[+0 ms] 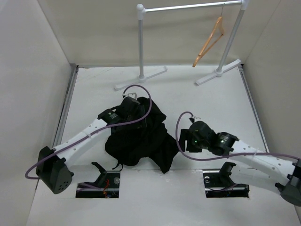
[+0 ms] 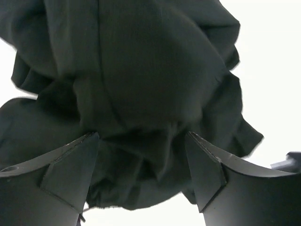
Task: Place the trousers on the hanger
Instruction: Flatten out the trousers at the center of the board.
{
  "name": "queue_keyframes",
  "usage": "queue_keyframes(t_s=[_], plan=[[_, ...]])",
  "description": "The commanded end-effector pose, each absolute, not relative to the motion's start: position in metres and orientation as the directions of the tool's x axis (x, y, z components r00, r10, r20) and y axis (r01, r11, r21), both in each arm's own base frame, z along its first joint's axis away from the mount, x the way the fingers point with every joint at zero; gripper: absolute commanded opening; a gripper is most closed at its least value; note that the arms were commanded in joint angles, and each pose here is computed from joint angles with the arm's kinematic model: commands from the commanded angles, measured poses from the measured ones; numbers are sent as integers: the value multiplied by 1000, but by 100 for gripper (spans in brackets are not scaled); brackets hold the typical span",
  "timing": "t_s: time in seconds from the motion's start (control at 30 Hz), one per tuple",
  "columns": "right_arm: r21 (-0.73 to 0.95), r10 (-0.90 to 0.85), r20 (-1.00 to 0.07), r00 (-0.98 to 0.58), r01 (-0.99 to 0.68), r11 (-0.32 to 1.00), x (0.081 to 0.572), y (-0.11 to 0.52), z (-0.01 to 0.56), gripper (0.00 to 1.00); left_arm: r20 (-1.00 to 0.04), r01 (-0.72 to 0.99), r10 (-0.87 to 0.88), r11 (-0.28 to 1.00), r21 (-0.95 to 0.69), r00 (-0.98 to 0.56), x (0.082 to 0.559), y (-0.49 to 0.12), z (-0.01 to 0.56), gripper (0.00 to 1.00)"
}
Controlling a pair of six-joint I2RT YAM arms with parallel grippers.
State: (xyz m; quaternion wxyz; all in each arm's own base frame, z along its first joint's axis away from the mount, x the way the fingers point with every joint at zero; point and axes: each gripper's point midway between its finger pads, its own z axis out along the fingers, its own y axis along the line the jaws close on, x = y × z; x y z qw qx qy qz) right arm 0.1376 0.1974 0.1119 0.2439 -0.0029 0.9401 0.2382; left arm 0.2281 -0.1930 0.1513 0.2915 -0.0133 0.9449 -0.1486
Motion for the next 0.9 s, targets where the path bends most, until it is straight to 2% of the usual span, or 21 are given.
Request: queue_keyframes(t_s=[0.0,0.07,0.1,0.13,0.17,0.2,0.23,0.3,0.43,0.53,0.6,0.63,0.67,0.7,0.73,0.77,0.87], plan=[[592,128,-425,-896,-168,788,142,252,115,71,-577,44,-129,960,-276,-807,252,-197,133,72],[603,113,-414,-903,-179,777,146,270,105,69,-556,34,-117,967,-253,-823,258,-200,115,69],[606,113,-420,-900,-186,773,151,277,101,65,-550,30,-111,970,-241,-828,261,-200,107,64],[608,114,-425,-898,-189,771,156,284,96,58,-548,24,-112,972,-235,-829,266,-200,101,52],[611,116,-433,-894,-197,767,163,291,93,50,-548,10,-126,971,-238,-827,270,-199,101,34],[612,124,-447,-886,-202,765,172,296,93,35,-552,-7,-152,967,-257,-820,275,-198,107,18],[610,133,-463,-877,-206,765,182,299,96,23,-566,-22,-184,960,-280,-803,280,-197,119,9],[603,143,-501,-854,-225,765,207,307,115,6,-611,-43,-267,934,-356,-745,290,-191,161,5],[551,134,-662,-737,-358,754,250,329,215,2,-674,-64,-418,873,-483,-609,287,-156,265,3],[505,170,-787,-593,-462,729,280,345,322,3,-697,-82,-492,842,-533,-521,267,-130,319,2],[492,212,-831,-515,-499,713,296,355,380,10,-692,-109,-539,819,-563,-480,254,-117,336,2],[494,240,-841,-486,-505,708,305,358,401,19,-689,-122,-561,808,-576,-459,248,-112,342,2],[498,263,-845,-466,-507,704,314,363,415,36,-688,-135,-578,800,-585,-439,244,-107,346,2],[500,280,-848,-451,-502,705,324,365,423,52,-689,-149,-591,794,-590,-420,241,-101,348,2],[500,278,-845,-457,-491,713,332,368,421,63,-695,-167,-597,794,-585,-401,239,-95,346,3],[496,259,-839,-479,-478,725,335,370,412,69,-697,-192,-598,796,-574,-396,238,-89,339,3],[468,169,-807,-566,-438,768,318,373,355,71,-689,-254,-604,796,-549,-401,235,-77,316,3]])
